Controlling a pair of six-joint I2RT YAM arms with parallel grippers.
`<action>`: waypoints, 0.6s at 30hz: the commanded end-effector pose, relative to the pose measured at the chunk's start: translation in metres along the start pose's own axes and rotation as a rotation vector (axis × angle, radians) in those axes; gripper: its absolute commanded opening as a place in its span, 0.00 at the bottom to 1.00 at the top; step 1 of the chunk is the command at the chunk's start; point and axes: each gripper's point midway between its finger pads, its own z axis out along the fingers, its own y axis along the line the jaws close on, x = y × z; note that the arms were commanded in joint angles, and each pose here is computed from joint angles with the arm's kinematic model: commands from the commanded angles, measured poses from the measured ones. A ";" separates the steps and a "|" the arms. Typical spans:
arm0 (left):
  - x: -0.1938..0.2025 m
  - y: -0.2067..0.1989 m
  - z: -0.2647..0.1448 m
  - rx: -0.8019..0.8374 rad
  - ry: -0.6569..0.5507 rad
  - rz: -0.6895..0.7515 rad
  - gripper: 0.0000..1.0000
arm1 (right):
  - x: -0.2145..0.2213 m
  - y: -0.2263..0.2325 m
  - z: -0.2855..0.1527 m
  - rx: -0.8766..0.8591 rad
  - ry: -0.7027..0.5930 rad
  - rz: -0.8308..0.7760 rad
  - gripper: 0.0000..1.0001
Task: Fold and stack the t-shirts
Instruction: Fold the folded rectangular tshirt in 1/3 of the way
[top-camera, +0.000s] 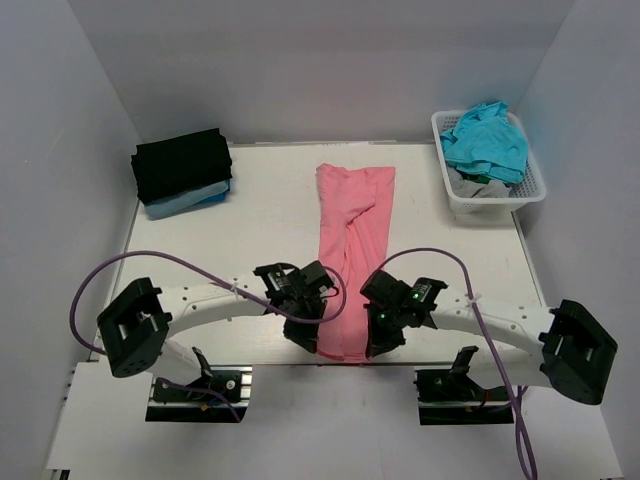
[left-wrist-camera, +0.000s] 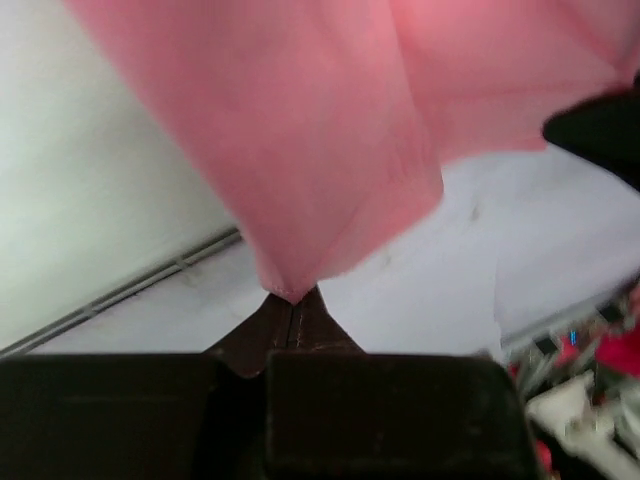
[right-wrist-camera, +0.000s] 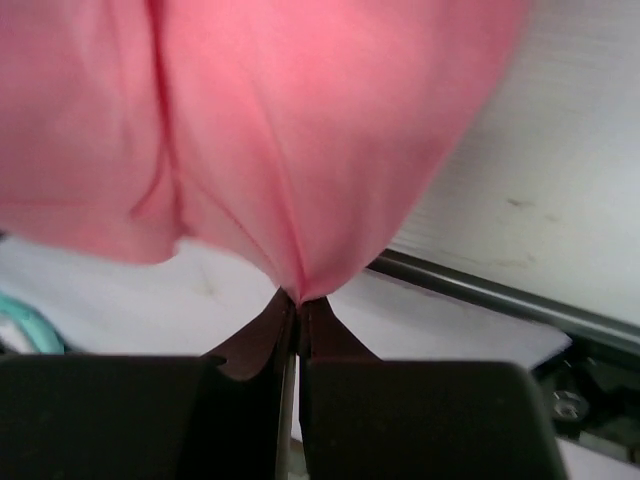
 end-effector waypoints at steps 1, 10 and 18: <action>-0.044 0.011 -0.024 -0.140 -0.192 -0.041 0.00 | -0.018 -0.015 -0.020 0.110 -0.121 0.098 0.00; -0.146 0.001 -0.066 -0.277 -0.462 -0.073 0.00 | -0.109 -0.007 -0.064 0.236 -0.421 0.134 0.00; -0.216 0.020 -0.087 -0.292 -0.562 -0.148 0.00 | -0.173 -0.003 -0.090 0.219 -0.533 0.146 0.00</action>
